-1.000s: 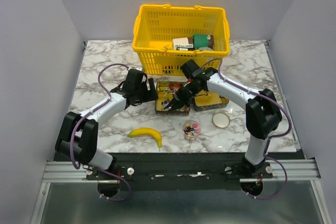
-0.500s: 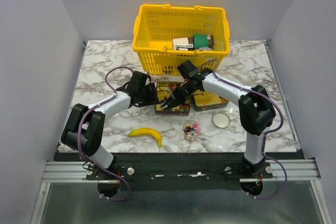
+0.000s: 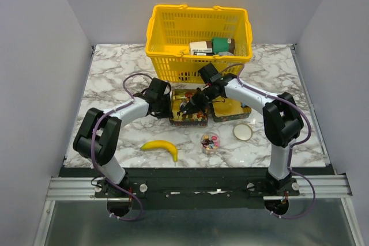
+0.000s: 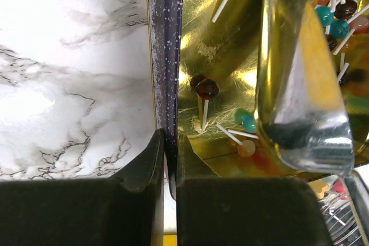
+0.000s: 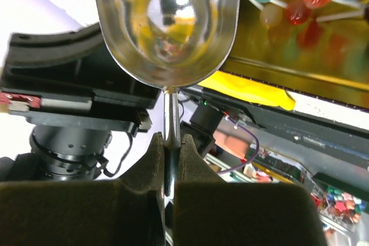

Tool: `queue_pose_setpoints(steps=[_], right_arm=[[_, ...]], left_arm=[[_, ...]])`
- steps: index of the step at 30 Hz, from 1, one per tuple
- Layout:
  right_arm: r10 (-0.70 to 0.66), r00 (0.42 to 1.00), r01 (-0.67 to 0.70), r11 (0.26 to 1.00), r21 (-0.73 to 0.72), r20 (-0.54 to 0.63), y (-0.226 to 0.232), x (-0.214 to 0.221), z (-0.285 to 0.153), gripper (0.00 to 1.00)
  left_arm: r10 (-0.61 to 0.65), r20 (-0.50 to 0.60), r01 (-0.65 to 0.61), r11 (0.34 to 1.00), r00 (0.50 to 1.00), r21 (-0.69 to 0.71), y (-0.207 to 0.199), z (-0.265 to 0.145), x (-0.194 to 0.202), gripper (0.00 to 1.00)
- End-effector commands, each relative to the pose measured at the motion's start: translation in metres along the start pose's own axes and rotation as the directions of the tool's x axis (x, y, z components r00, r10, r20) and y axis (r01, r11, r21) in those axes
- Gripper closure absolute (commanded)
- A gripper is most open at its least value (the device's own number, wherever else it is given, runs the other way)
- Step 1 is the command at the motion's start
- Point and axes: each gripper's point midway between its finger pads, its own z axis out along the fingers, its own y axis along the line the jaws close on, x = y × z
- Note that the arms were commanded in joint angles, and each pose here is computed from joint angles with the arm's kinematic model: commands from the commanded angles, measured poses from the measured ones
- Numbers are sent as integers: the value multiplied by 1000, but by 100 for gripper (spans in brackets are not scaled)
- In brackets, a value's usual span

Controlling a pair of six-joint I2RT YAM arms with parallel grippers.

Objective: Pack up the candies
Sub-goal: Scoop the fake candies from the storage box.

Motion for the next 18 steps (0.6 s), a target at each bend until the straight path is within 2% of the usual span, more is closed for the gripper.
queue_pose_setpoints(steps=[1,8,18], right_arm=[[156,982,-171,972,160,104,-50,-31,17,99],[199,970,-224,957,186,143,-62,-33,11,99],[296,936,-334,919,208,192,-81,-38,15,100]], left_arm=[[-7,-64,5,1000,998,-23,6,6,15,96],[-11,-24,10,998,1000,-68,11,4,8,97],[2,120,16,988,993,-152,13,-8,-14,100]])
